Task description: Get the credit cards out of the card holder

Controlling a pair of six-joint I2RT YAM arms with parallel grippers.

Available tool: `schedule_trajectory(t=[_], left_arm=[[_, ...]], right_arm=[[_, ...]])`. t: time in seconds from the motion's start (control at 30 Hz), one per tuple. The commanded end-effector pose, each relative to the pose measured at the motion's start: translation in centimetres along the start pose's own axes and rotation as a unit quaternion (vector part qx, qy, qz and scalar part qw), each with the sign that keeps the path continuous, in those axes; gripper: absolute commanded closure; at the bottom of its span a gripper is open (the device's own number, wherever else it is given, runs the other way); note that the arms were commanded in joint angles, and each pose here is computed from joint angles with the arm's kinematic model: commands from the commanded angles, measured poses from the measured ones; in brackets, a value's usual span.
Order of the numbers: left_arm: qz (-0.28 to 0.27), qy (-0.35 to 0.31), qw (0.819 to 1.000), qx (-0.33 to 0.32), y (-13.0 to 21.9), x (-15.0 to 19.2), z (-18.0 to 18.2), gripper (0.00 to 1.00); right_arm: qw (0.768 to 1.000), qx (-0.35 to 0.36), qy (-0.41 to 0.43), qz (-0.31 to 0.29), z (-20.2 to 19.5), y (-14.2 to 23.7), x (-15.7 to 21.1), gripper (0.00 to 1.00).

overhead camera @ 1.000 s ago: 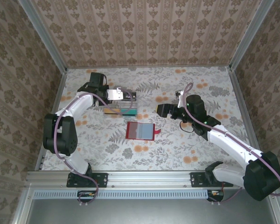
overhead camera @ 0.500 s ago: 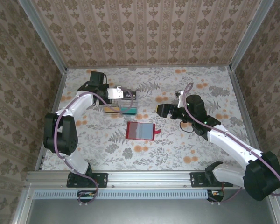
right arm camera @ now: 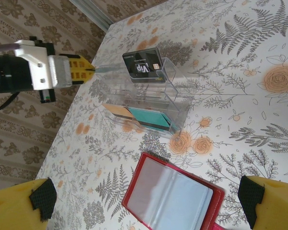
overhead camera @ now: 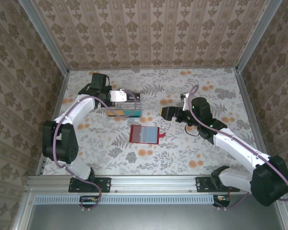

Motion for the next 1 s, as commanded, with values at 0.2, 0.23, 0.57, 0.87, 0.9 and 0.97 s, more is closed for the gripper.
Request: schedule_trajectory(t=[0.2, 0.23, 0.57, 0.87, 0.9, 0.97], left_arm=[[-0.042, -0.004, 0.999, -0.004, 4.2, -4.0, -2.8, 1.0], [-0.048, -0.003, 0.999, 0.002, 4.3, -4.6, -3.4, 1.0], [-0.058, 0.014, 0.996, 0.069, 1.0, -7.6, -7.6, 1.0], [-0.033, 0.0, 0.994, 0.1, -1.4, -7.4, -8.7, 1.0], [-0.032, 0.001, 0.994, 0.101, -1.6, -7.4, -8.7, 1.0], [-0.026, -0.003, 0.994, 0.105, -2.0, -7.3, -8.7, 1.0]], right_arm=[[1.0, -0.003, -0.007, -0.002, -0.2, 0.6, 0.7, 0.0], [1.0, -0.003, -0.006, -0.003, -0.2, 0.7, 0.8, 0.0], [1.0, 0.007, -0.005, -0.003, -0.3, 1.7, 1.3, 0.0], [1.0, 0.013, -0.005, -0.006, -0.3, 2.2, 1.4, 0.0], [1.0, 0.013, -0.005, -0.006, -0.3, 2.1, 1.5, 0.0], [1.0, 0.013, -0.006, -0.006, -0.3, 2.2, 1.5, 0.0]])
Point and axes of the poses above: each hand's point on the last joint's axis, 136 mm out from that joint toward the fingers, its own y axis back along the fingers, its own z axis along the line the jaws close on, x = y × z, the point moved 10 cm from there along y, back along the fingers, and after that the axes turned 5 degrees about y, right-handed, at the moved point
